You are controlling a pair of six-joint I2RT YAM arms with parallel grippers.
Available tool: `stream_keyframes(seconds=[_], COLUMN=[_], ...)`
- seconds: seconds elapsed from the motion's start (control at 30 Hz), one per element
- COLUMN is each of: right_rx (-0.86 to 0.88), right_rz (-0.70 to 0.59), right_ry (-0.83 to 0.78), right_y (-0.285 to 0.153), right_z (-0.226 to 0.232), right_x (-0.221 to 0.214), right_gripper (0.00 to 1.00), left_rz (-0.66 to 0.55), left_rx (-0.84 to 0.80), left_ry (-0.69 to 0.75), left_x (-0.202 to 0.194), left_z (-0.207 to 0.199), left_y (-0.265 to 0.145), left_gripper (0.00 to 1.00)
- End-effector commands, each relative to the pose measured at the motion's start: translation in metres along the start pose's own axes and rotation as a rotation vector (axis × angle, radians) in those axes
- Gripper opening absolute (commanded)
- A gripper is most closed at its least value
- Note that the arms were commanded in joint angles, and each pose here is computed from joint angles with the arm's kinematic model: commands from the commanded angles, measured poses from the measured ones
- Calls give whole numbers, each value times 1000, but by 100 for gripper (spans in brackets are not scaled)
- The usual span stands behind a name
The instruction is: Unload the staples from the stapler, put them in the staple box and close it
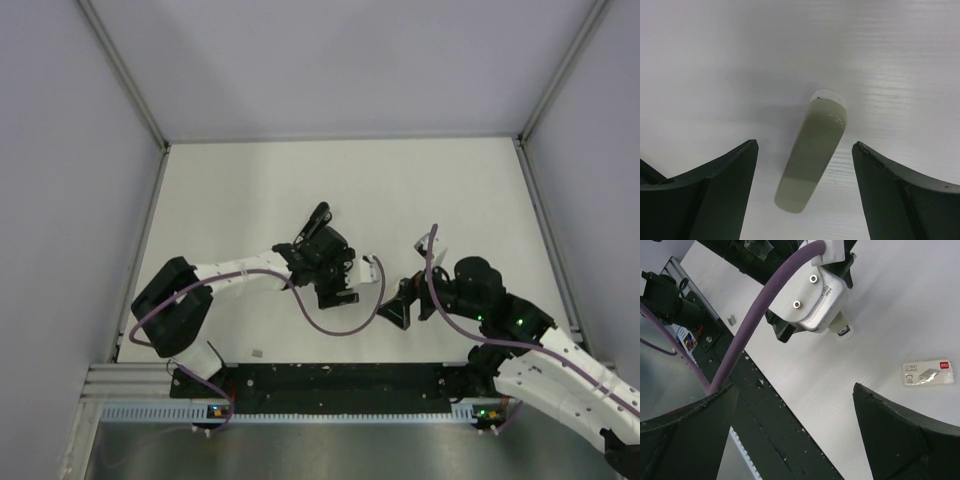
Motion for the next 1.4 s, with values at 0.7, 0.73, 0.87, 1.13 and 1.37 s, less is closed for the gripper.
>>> stream_keyframes(seconds=[0.7,0.73,0.87,1.13,1.37], right_rx=[63,66,62,45,-47], right_rz=[-15,-19,-18,-39,-64], right_ry=[22,21,31,43,102], right_y=[-1,-1,-1,-2,3], right_z=[8,9,8,9,3], right_x=[3,3,2,6,13], right_gripper=[98,98,98,98,98], left_rz=[-53,-53,-57,-106,-310], left_rx=[-54,-58,-74,-49,60], left_ry=[-39,-43,-68,-151,-211], left_x=[13,13,16,28,54], left_z=[1,0,1,5,5], left_y=[1,1,3,-7,-48], left_gripper=[51,50,17,0,0])
Point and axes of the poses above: each gripper's point midway between its finger pads, its own y axis out along the fingers, its own z axis along the line the jaws close on, x = y × z, the point moved 7 cm from there along -y, back along the fingers, and after that the axes turned 12 degrees about y, right-handed, at the moved point
